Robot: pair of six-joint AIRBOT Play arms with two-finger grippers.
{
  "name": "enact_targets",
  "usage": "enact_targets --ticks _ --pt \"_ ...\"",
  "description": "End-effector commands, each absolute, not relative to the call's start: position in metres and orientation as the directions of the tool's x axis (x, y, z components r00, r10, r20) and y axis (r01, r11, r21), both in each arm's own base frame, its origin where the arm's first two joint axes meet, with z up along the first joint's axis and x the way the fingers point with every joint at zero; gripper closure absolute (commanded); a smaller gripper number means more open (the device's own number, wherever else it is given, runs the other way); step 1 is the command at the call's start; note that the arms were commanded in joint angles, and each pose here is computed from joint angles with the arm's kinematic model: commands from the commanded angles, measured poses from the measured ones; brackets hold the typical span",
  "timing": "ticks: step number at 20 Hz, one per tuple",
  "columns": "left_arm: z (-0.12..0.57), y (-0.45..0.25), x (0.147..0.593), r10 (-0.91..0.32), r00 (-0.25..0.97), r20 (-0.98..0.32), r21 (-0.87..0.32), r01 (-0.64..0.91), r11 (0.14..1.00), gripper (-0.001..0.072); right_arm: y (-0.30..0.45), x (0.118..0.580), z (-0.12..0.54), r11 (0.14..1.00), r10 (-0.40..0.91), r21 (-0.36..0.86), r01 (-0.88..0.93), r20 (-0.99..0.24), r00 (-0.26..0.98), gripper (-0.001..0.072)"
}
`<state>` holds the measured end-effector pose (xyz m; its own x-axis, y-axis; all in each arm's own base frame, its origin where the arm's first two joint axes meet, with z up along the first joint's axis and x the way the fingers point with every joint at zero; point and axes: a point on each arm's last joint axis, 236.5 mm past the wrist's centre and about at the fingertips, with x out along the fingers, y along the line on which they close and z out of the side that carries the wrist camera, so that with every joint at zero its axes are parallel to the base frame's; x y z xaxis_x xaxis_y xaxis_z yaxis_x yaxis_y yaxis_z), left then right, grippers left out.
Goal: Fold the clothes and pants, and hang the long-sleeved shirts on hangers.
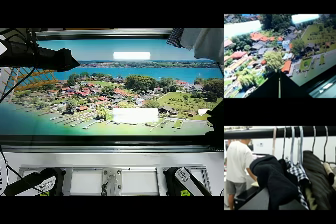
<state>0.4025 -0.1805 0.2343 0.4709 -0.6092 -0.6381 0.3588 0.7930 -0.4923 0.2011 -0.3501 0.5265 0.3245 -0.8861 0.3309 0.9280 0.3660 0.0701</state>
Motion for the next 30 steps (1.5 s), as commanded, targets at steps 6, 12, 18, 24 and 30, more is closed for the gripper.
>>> enact_targets --ticks 6,12,18,24,30 --pt "0.236 -0.181 0.405 -0.609 0.481 -0.631 -0.493 0.358 0.793 0.0689 -0.351 0.187 0.511 0.329 -0.923 0.126 0.936 0.254 0.290 0.0239" --pt "0.237 -0.180 0.407 -0.608 0.487 -0.627 -0.493 0.358 0.793 0.0689 -0.274 0.185 0.581 0.522 -0.781 0.145 0.840 0.478 0.403 0.0053" --pt "0.236 -0.181 0.406 -0.608 0.485 -0.629 -0.476 0.378 0.794 0.0689 -0.177 0.276 0.568 0.796 -0.568 0.085 0.599 0.446 0.692 0.0054" --pt "0.230 -0.194 0.398 -0.621 0.459 -0.635 -0.478 0.398 0.783 0.0689 0.028 0.420 0.369 1.000 0.014 0.027 -0.013 -0.021 1.000 0.0054" --pt "0.173 -0.211 0.364 -0.627 0.374 -0.683 -0.515 0.363 0.777 0.0689 0.186 0.383 0.169 0.916 0.345 0.008 -0.400 -0.524 0.779 0.0054"
